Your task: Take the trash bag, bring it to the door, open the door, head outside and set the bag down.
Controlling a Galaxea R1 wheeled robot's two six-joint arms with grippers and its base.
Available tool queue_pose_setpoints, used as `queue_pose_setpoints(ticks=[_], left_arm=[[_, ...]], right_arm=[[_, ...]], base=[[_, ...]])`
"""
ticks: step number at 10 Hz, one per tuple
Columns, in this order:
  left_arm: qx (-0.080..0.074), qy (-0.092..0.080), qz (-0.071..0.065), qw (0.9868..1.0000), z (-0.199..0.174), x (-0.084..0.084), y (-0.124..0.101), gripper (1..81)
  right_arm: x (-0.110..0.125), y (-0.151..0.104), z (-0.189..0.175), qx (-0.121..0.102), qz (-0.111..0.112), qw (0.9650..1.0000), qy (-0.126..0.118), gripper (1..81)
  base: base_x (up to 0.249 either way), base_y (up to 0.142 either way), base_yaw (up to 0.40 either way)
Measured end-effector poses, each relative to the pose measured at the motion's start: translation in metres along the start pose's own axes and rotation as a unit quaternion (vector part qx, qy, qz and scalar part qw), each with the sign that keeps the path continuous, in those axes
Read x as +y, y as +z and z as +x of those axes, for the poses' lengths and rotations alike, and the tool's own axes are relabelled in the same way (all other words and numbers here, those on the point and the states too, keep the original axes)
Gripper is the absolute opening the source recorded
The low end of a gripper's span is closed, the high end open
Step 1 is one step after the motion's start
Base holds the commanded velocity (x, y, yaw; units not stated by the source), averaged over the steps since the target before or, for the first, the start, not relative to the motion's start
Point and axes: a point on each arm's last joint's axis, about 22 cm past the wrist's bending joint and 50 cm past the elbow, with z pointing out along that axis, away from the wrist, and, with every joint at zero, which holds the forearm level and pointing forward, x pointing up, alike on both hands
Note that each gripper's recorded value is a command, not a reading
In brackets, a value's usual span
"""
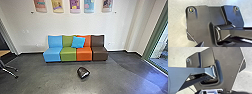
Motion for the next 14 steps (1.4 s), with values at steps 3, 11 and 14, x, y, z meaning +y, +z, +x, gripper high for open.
queue_pose_setpoints(ticks=[3,11,14], left_arm=[[0.0,0.0,0.0,1.0,0.0,0.0,0.0,81.1],[0.0,0.0,0.0,1.0,0.002,0.0,0.0,81.1],[0.002,0.0,0.0,1.0,0.003,0.0,0.0,81.1]], right_arm=[[0.0,0.0,0.002,0.001,0.0,1.0,0.0,81.1],[0.001,0.001,0.003,-0.001,-0.002,1.0,-0.001,81.1],[0.004,-0.001,-0.002,-0.008,-0.004,1.0,-0.002,81.1]], base=[[0.144,0.0,0.0],[0.144,0.0,0.0],[0.142,0.0,0.0]])
